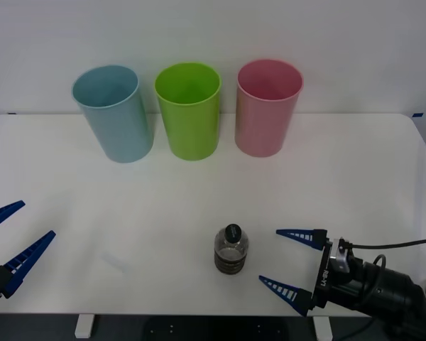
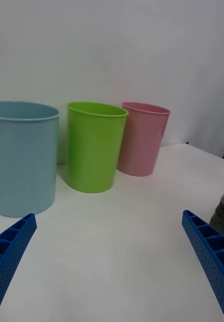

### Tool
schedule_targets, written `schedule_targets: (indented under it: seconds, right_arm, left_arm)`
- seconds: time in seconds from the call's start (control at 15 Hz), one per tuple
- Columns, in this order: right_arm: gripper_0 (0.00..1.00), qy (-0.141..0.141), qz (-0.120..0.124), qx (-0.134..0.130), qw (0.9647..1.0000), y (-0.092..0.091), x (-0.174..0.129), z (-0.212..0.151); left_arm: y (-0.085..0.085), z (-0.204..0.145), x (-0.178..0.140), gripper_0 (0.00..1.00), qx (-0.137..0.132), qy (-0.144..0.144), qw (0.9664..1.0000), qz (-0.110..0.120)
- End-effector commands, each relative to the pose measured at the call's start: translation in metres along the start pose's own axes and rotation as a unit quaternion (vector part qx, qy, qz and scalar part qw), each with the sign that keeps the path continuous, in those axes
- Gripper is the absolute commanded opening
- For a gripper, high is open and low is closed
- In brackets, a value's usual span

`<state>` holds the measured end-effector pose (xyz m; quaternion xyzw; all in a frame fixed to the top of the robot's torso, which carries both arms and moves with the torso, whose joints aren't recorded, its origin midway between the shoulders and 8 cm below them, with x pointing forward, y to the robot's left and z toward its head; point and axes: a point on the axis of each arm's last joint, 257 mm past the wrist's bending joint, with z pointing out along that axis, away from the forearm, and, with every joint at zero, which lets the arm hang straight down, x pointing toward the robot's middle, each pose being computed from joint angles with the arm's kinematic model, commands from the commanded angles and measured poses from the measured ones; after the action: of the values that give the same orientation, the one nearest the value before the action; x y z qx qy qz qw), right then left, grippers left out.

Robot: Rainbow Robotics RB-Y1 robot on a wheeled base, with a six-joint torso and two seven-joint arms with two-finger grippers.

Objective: Grasp the object on the table and drop it into the matching bin: aluminum can to the light blue bin, PET bottle to the pink bin.

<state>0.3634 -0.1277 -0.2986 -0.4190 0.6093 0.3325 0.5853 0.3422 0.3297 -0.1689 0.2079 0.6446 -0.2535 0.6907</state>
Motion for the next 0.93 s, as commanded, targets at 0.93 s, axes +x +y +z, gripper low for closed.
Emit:
schedule_targets:
  seconds: [0.93]
  right_arm:
    - [1.0,0.012,-0.02,-0.007,0.9997,0.018,0.005,0.072]
  left_arm:
    - [0.0,0.0,0.0,1.0,0.0,0.0,1.0,0.0]
